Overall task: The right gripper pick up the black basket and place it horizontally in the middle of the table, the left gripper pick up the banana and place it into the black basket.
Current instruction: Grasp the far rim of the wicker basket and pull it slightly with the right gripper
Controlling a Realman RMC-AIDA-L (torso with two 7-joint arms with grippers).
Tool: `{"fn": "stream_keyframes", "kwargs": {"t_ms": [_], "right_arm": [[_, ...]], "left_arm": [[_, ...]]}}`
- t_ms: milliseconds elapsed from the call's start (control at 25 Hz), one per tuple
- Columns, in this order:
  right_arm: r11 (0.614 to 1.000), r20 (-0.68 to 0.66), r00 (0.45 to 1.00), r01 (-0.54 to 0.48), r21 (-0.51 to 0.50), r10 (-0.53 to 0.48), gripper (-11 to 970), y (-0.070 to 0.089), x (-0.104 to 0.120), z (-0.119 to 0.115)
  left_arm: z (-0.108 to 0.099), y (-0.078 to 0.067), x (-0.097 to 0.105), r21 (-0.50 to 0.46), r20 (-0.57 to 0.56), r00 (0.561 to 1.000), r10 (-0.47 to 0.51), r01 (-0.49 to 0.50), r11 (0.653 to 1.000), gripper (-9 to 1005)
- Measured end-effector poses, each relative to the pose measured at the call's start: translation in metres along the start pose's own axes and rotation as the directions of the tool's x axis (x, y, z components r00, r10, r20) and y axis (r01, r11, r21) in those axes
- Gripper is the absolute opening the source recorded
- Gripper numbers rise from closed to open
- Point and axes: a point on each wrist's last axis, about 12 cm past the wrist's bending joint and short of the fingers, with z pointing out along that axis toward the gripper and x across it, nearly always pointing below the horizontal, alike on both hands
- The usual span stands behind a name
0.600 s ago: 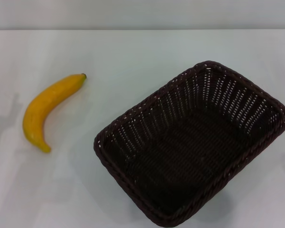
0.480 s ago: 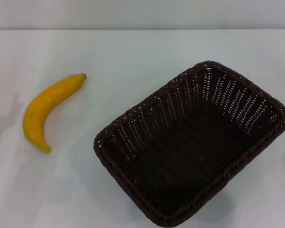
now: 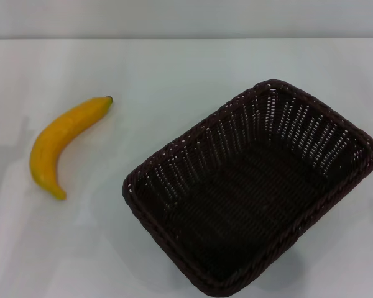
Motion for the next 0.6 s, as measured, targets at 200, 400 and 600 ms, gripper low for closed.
{"fn": "stream_keyframes", "kwargs": {"t_ms": [200,400,600], "right_arm": [[0.996,-0.028,1.0,-0.002,-0.094,0.0,873,-0.009,-0.012,0.012],[0.971,-0.188,0.982,-0.061,-0.233,0.016,870,-0.029,-0.051,0.042],[0.934,-0.302,0.952,-0.056,-0.352,-0.057,870,-0.022,-0.112,0.076]], "left_arm": [[0.001,0.004,-0.002,0.006,0.002,0.999,-0.033,0.033,0.999,876],[0.0,0.019,-0.011,0.047,-0.025,0.996,-0.083,0.085,0.995,876],[-0.005,0.043,-0.026,0.08,-0.078,0.988,-0.135,0.141,0.987,876]]}}
